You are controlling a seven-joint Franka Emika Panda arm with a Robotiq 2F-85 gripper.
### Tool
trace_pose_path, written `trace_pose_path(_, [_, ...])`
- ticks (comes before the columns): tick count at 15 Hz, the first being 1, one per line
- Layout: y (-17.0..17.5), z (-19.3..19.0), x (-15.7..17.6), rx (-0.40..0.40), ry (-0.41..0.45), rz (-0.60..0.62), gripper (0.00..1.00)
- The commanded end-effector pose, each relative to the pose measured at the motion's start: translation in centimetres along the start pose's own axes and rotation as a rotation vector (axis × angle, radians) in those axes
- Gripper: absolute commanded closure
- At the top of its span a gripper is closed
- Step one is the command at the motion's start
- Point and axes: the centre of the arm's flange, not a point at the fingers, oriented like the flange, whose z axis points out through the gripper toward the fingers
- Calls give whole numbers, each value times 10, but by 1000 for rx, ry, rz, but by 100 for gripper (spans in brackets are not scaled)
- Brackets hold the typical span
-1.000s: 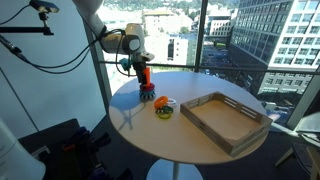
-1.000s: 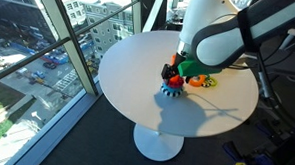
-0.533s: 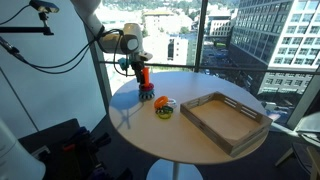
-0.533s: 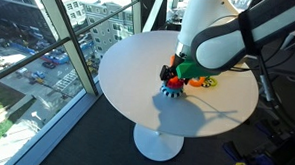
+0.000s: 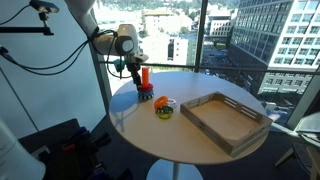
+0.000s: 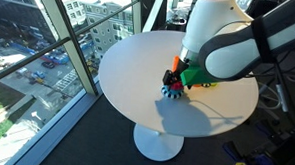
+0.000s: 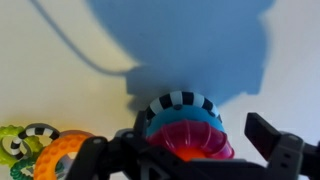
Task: Pick up the red ring from the ring holder and put it on the table
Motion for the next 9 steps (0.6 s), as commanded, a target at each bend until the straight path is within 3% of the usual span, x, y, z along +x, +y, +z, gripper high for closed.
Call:
trace_pose_path(1, [8,-2,-13,-19,21,24,0])
trace_pose_path(9, [7,13,-10,-20,53,34,0])
